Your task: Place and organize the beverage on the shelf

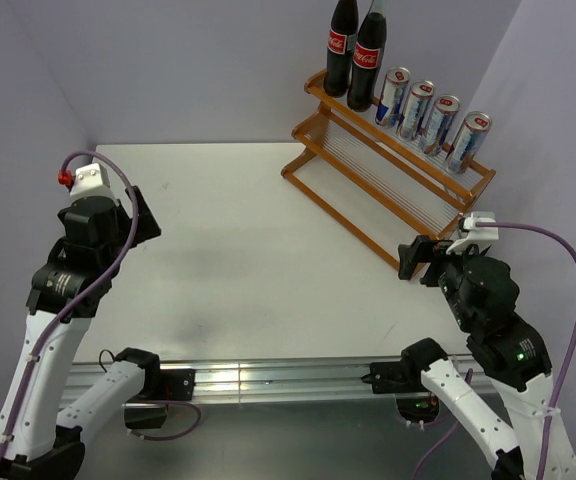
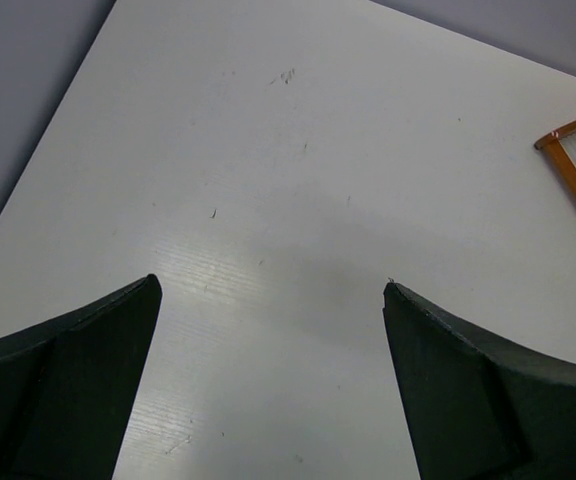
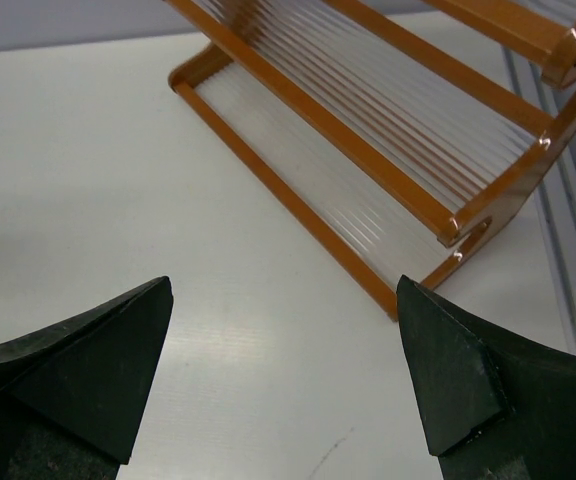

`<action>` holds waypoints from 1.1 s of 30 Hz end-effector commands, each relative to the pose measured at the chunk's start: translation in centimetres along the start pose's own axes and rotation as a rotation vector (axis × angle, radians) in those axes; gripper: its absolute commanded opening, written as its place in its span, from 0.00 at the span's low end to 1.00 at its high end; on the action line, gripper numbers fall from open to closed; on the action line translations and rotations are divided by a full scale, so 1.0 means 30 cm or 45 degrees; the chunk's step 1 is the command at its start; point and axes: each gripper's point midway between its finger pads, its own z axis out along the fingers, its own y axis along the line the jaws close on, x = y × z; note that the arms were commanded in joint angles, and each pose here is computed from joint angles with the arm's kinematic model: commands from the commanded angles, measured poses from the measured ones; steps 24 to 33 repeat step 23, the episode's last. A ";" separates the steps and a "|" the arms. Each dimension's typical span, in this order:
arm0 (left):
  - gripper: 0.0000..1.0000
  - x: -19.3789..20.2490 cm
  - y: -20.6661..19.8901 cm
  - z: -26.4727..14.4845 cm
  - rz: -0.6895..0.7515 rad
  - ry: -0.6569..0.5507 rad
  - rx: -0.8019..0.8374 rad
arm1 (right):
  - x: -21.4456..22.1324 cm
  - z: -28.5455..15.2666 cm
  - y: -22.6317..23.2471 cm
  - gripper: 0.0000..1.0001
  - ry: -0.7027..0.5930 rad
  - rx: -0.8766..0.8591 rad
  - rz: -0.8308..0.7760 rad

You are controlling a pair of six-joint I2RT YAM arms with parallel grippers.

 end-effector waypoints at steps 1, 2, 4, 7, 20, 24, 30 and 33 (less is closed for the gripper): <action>0.99 -0.013 -0.008 -0.080 0.009 0.010 0.083 | 0.034 -0.017 -0.034 1.00 0.080 0.066 -0.022; 1.00 -0.015 -0.007 -0.098 0.002 0.003 0.101 | 0.042 -0.018 -0.039 1.00 0.092 0.075 -0.026; 1.00 -0.012 -0.009 -0.120 -0.003 0.010 0.127 | 0.045 -0.019 -0.034 1.00 0.091 0.063 -0.022; 0.99 -0.016 -0.012 -0.151 -0.017 -0.010 0.169 | 0.029 -0.032 -0.019 1.00 0.045 0.018 -0.004; 0.99 -0.031 -0.002 -0.169 -0.041 -0.073 0.182 | -0.001 -0.028 0.004 1.00 -0.013 -0.019 0.050; 0.99 -0.037 -0.006 -0.168 -0.043 -0.081 0.187 | -0.003 -0.027 0.006 1.00 -0.015 -0.024 0.048; 0.99 -0.037 -0.006 -0.168 -0.043 -0.081 0.187 | -0.003 -0.027 0.006 1.00 -0.015 -0.024 0.048; 0.99 -0.037 -0.006 -0.168 -0.043 -0.081 0.187 | -0.003 -0.027 0.006 1.00 -0.015 -0.024 0.048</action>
